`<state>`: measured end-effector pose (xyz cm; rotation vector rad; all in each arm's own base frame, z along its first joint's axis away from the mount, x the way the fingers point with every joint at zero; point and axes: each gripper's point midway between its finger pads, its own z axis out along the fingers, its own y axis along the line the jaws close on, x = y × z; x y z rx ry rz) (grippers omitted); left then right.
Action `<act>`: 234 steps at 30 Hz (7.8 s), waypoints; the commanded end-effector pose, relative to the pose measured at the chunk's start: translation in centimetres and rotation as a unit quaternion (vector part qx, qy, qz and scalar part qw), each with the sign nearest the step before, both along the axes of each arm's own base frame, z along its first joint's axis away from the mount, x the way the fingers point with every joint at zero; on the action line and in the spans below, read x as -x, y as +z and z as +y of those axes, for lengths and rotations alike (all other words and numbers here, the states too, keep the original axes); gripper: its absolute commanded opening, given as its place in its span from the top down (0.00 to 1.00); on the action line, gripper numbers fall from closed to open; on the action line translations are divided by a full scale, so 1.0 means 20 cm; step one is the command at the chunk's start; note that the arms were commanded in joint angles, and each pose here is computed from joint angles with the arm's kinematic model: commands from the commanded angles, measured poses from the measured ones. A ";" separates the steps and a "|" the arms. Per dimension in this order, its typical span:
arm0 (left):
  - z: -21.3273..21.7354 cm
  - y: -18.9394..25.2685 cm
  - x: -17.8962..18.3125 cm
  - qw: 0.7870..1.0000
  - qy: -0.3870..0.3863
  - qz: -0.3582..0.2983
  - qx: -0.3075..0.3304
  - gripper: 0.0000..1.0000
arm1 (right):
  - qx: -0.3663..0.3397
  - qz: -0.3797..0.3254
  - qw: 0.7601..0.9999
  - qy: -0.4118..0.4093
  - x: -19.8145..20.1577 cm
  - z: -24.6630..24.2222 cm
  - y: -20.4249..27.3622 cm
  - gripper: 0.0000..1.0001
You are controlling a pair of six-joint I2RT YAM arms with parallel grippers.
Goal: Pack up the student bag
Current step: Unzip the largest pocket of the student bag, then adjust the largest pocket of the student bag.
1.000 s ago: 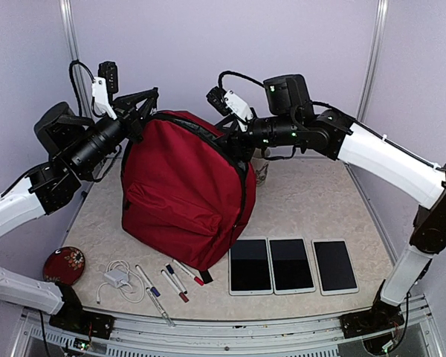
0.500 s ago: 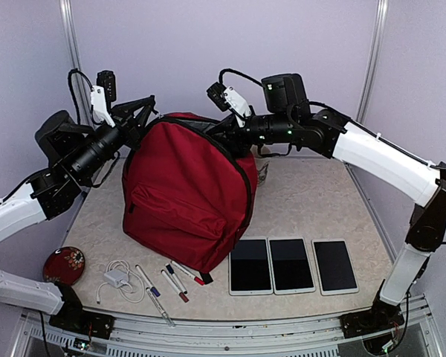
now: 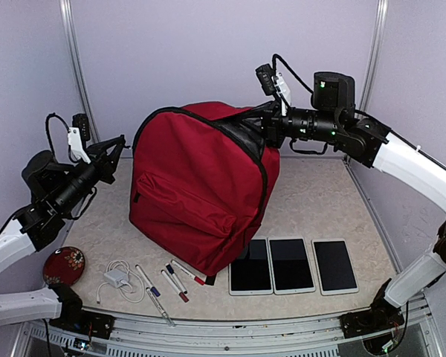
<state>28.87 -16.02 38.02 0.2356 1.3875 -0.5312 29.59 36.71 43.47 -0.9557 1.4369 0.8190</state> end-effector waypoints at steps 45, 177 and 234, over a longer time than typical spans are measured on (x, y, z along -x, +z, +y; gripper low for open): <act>-0.27 -0.16 0.19 0.979 0.028 0.188 0.078 0.01 | -0.229 -0.058 0.945 -0.227 -0.36 0.18 0.63 1.00; -0.66 -0.41 -0.56 0.905 -0.119 0.139 -0.384 1.00 | 0.026 0.124 0.991 -0.047 -0.19 0.09 -0.77 0.07; -0.50 -0.73 -0.12 0.943 0.085 0.017 -0.322 0.04 | -0.176 0.348 0.921 0.026 -0.21 0.71 -0.56 1.00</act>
